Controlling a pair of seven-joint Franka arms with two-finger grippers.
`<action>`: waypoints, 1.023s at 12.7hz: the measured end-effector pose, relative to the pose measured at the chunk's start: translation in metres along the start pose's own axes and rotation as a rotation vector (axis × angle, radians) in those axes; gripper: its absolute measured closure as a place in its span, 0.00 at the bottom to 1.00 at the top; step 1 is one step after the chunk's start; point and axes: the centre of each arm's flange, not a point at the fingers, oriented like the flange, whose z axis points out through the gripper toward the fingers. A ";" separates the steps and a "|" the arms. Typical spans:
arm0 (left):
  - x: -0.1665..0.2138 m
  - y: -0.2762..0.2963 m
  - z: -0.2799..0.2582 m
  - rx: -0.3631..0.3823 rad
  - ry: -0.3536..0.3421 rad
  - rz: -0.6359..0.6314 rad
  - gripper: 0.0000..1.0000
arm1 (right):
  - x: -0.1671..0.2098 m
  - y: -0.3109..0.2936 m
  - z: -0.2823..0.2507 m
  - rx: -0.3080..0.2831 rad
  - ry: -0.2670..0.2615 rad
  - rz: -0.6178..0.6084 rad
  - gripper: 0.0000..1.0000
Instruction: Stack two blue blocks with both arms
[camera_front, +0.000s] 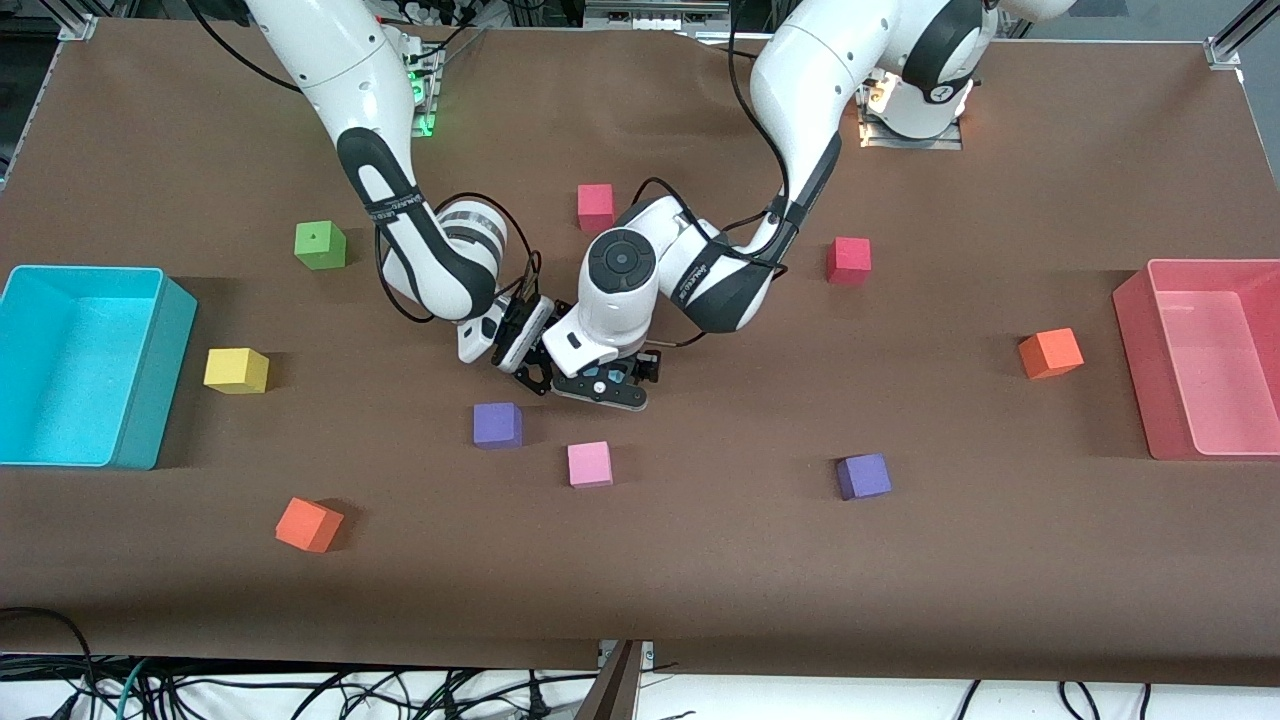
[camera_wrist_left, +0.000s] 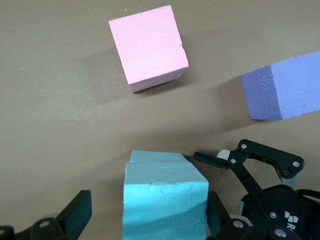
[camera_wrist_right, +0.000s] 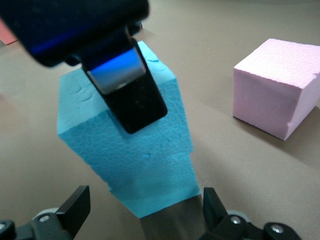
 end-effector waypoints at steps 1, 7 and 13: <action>0.000 0.000 -0.001 -0.019 -0.009 -0.013 0.00 | 0.000 0.000 0.000 0.000 0.000 0.000 0.00; 0.011 -0.010 -0.079 -0.068 -0.037 -0.069 0.00 | -0.017 -0.007 -0.038 -0.018 -0.041 0.018 0.00; 0.030 -0.177 -0.219 -0.063 -0.131 -0.284 0.00 | -0.042 -0.031 -0.122 -0.057 -0.088 0.258 0.00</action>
